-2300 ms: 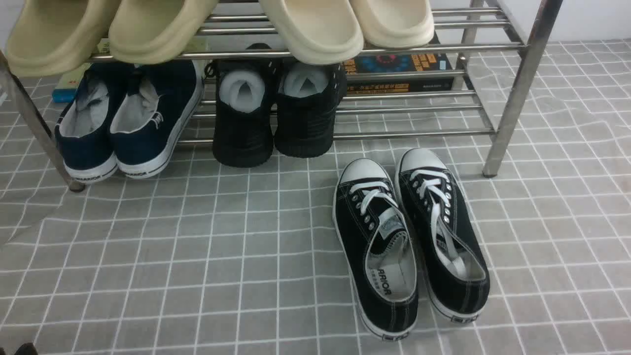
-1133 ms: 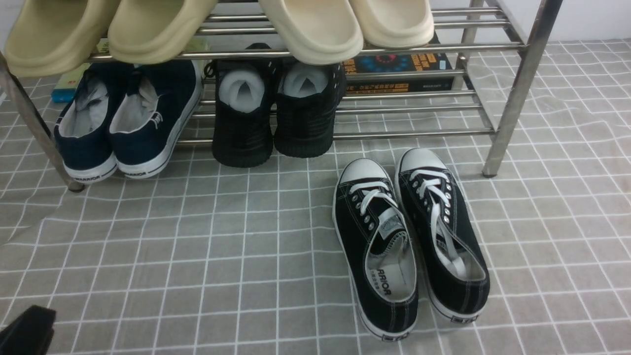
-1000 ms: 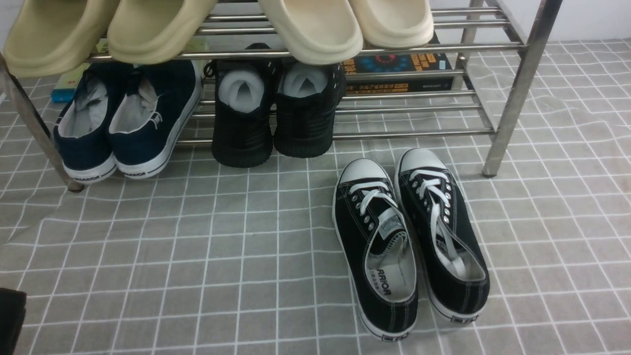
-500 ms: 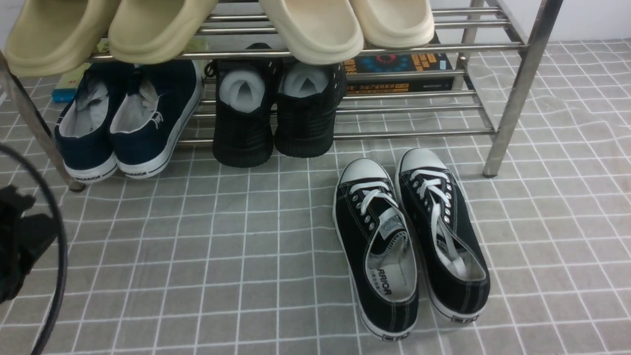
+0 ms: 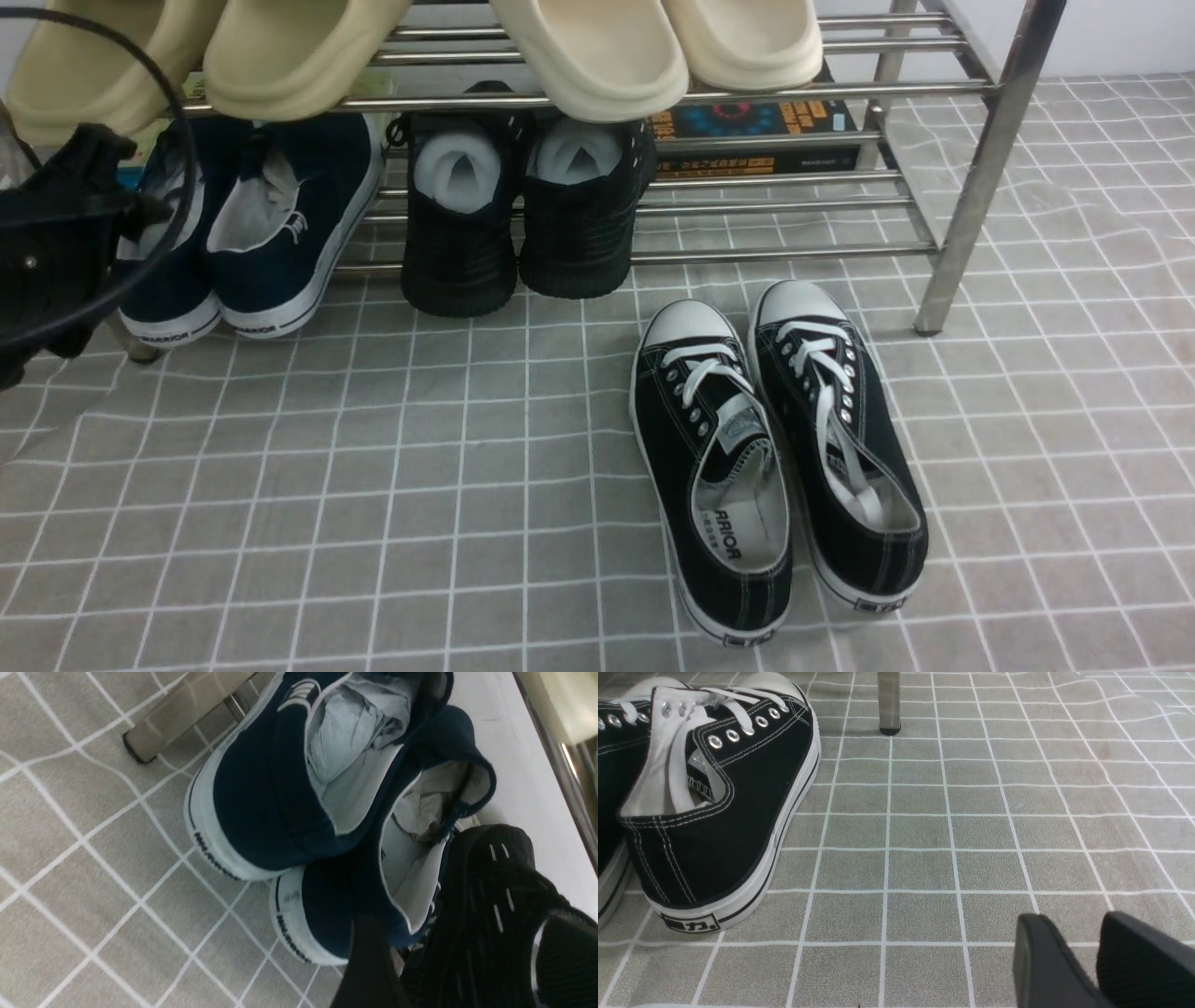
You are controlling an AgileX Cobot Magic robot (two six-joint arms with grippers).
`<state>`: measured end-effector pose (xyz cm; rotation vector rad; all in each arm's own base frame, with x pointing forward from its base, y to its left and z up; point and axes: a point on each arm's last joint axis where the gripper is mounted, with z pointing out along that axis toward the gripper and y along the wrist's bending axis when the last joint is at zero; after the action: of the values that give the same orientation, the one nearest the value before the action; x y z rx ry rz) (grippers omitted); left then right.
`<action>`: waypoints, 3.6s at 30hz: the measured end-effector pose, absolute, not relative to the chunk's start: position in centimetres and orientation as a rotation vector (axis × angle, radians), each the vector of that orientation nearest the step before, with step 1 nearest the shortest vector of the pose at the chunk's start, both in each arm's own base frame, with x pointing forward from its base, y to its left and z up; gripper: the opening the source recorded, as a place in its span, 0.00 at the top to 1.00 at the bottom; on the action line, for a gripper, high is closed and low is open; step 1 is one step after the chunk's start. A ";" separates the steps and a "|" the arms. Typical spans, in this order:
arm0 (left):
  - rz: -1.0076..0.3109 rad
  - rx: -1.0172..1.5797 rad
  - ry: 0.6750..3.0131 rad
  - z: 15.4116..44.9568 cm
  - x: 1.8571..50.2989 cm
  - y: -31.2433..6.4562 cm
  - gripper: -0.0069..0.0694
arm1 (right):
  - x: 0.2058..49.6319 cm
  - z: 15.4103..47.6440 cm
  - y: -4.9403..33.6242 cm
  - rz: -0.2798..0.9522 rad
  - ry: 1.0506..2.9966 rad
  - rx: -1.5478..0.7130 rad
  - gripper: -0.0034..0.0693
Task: Take the shoes off the shelf with your hand from the grey coffee tablecloth.
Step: 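Grasp the leftmost shoe on the bottom shelf of the shoe rack with the left gripper, then set the held shoe down on the floor in front of the rack with the left gripper, then grasp the leftmost shoe on the bottom shelf of the shoe rack with the left gripper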
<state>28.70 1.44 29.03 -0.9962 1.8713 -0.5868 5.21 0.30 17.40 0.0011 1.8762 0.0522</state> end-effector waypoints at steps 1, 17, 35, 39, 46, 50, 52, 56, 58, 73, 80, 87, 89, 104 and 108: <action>-0.581 -1.013 1.873 29.0 29.3 1.8 0.28 | 5.2 17.4 0.3 0.052 1.876 0.001 0.67; -0.521 -1.197 1.960 25.4 34.3 5.3 0.29 | 5.2 17.4 0.3 0.052 1.876 0.001 0.67; -0.500 -1.264 2.088 22.2 34.9 5.4 0.84 | 5.2 17.4 0.3 0.052 1.876 0.001 0.67; -0.460 -1.210 2.161 23.6 33.5 5.5 0.84 | 5.2 17.4 0.3 0.052 1.876 0.001 0.67; -0.314 -1.168 2.254 26.0 30.5 7.0 0.84 | 5.2 17.4 0.3 0.052 1.876 0.001 0.67; -0.183 -1.152 2.350 27.2 28.4 7.1 0.84 | 5.2 17.4 0.3 0.052 1.876 0.002 0.67; -0.128 -1.166 2.372 27.5 27.4 7.2 0.84 | 5.2 17.4 0.3 0.051 1.876 0.003 0.67; -0.047 -1.184 2.375 27.4 25.7 7.3 0.84 | 5.2 17.4 0.3 0.050 1.876 0.004 0.66; 0.024 -1.234 2.394 26.5 23.7 7.2 0.85 | 5.2 17.4 0.3 0.050 1.876 0.004 0.66; 0.046 -1.384 2.427 19.7 19.5 6.2 0.84 | 5.2 17.4 0.3 0.050 1.876 0.004 0.63; 0.102 -1.282 2.471 20.6 20.2 6.6 0.68 | 5.2 17.4 0.3 0.050 1.876 0.004 0.63; 0.041 -1.186 2.422 26.1 23.0 7.1 0.39 | 5.2 17.4 0.3 0.050 1.876 0.004 0.63; -0.057 -1.140 2.398 27.7 24.1 6.7 0.35 | 5.2 17.4 0.3 0.050 1.876 0.004 0.63; -0.585 -0.758 2.340 28.9 35.4 -1.3 0.33 | 5.2 17.4 0.3 0.050 1.876 0.004 0.63; -0.595 -0.823 2.320 28.4 36.8 -1.1 0.33 | 5.2 17.4 0.3 0.050 1.876 0.004 0.63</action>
<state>36.85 -1.13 28.40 -0.8229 2.3195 -0.5948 5.21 0.28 17.40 0.0040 1.8761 0.0501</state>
